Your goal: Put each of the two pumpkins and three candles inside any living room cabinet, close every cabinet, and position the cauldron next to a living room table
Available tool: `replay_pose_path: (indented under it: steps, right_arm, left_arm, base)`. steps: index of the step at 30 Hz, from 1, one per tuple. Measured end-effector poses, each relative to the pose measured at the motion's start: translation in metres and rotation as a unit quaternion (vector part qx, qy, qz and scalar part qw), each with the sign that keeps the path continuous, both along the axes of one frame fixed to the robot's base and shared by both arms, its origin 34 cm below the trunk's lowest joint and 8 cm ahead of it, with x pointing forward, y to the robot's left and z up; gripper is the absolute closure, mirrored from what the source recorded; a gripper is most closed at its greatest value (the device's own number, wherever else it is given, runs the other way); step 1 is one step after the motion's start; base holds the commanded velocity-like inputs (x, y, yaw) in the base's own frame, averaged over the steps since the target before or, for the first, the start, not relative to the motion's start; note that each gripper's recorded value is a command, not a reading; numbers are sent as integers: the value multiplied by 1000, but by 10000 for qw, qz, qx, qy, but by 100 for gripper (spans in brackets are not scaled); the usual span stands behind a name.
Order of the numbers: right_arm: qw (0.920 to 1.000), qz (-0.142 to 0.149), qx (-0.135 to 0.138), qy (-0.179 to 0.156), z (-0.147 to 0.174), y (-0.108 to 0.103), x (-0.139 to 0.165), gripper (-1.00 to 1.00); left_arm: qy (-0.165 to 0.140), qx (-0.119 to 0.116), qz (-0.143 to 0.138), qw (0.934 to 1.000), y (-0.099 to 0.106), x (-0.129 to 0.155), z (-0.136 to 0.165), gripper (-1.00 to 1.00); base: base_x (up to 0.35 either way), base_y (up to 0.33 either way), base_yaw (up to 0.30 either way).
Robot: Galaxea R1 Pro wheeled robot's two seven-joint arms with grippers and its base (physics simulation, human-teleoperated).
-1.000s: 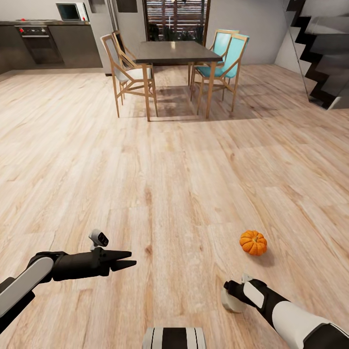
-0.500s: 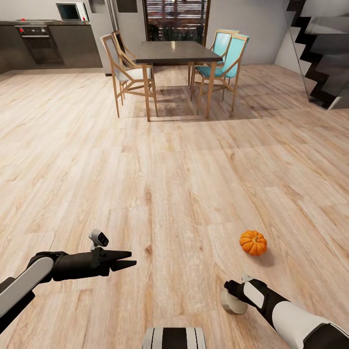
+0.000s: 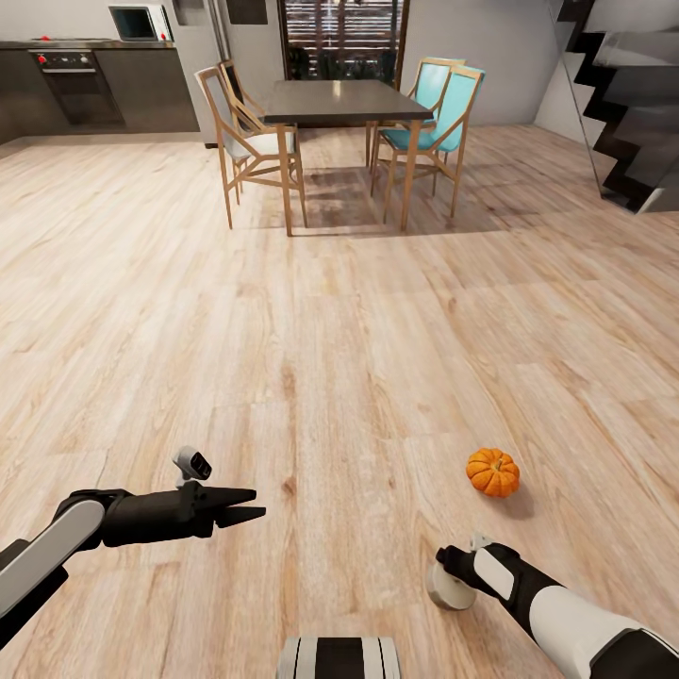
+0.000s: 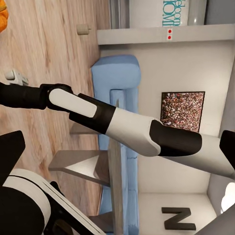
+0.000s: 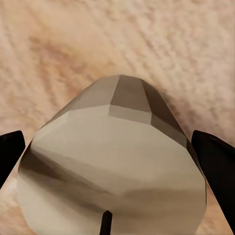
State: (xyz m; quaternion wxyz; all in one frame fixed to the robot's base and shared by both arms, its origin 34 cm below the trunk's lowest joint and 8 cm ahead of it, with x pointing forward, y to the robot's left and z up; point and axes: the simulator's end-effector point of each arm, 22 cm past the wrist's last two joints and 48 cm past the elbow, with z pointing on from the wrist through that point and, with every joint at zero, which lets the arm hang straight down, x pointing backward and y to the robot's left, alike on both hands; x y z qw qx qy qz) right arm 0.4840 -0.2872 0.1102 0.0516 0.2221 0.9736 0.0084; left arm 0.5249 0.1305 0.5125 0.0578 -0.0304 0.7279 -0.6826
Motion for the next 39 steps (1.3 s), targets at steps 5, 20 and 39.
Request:
replay_pose_path:
  steps: [5,20,39]
  right_arm:
    - [10000,0,0,2,0,0,0,100]
    - [10000,-12,-1,-71,5,0,5,100]
    - [9990,4,9,-437,40,1,33,100]
  left_arm:
    - [-3,-1,-2,10000,0,0,0,-100]
    - [-52,-35,5,10000,0,0,7,-100]
    - [-447,16,28,9990,1,-2,41,-100]
  base:
    - [0,0,0]
    - [0,0,0]
    - [-13,0,0]
